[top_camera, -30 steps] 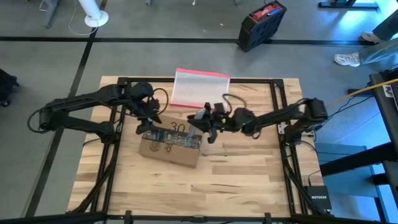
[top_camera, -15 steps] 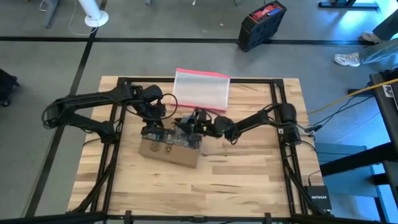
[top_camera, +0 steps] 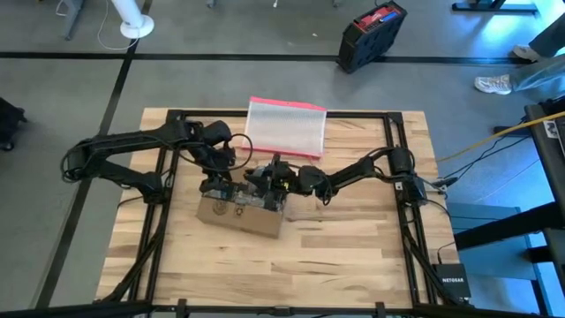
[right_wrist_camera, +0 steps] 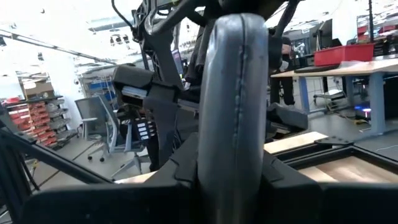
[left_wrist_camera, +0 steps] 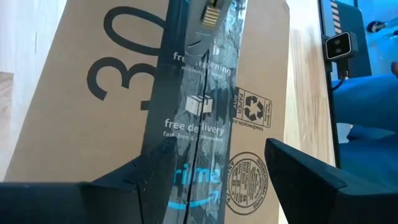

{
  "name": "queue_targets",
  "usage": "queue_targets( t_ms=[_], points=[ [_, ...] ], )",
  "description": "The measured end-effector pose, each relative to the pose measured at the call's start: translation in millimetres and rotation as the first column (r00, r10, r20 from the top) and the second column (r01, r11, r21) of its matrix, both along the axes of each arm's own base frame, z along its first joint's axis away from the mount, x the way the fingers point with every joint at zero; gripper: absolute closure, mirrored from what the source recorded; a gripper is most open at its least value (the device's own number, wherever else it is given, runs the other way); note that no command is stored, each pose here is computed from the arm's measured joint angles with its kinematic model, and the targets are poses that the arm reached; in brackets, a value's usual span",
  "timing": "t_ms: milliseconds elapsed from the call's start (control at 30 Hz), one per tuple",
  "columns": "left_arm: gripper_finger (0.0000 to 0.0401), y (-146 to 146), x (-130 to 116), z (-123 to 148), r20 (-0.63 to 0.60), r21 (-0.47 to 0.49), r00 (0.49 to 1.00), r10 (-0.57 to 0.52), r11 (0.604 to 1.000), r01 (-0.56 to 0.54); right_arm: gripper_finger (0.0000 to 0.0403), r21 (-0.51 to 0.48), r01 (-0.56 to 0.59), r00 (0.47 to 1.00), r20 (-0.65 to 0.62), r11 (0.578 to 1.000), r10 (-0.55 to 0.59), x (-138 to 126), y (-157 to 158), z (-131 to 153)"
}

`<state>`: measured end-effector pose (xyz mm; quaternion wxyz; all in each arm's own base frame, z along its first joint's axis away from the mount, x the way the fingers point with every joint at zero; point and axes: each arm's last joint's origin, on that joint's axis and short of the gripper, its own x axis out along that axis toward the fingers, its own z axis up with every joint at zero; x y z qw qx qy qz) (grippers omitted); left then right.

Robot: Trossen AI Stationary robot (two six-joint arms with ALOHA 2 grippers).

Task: Unpack boxes
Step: Open the cardboard box using the gray cutter

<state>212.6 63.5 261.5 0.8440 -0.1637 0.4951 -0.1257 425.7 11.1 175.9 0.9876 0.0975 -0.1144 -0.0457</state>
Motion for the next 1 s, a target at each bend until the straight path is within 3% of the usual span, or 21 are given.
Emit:
queue_targets(
  t_ms=[267, 500, 1000],
  points=[
    [0.0166, 1, 2, -2, -0.008, -0.005, 1.0, -0.003, 1.0, 0.003, 0.0338, -0.009, -0.038, 0.999, 0.001, 0.999, 0.038, 8, 2, 8],
    [0.0166, -4, 3, -22, -0.083, -0.042, 0.995, -0.05, 0.998, 0.046, 0.0338, -0.038, -0.098, 0.995, -0.029, 0.994, 0.097, 23, 6, 23],
    [0.0166, -11, 0, -31, -0.101, -0.04, 0.988, -0.114, 0.993, 0.111, 0.0338, -0.04, -0.082, 0.989, -0.13, 0.996, 0.077, 23, 10, 11]
  ],
)
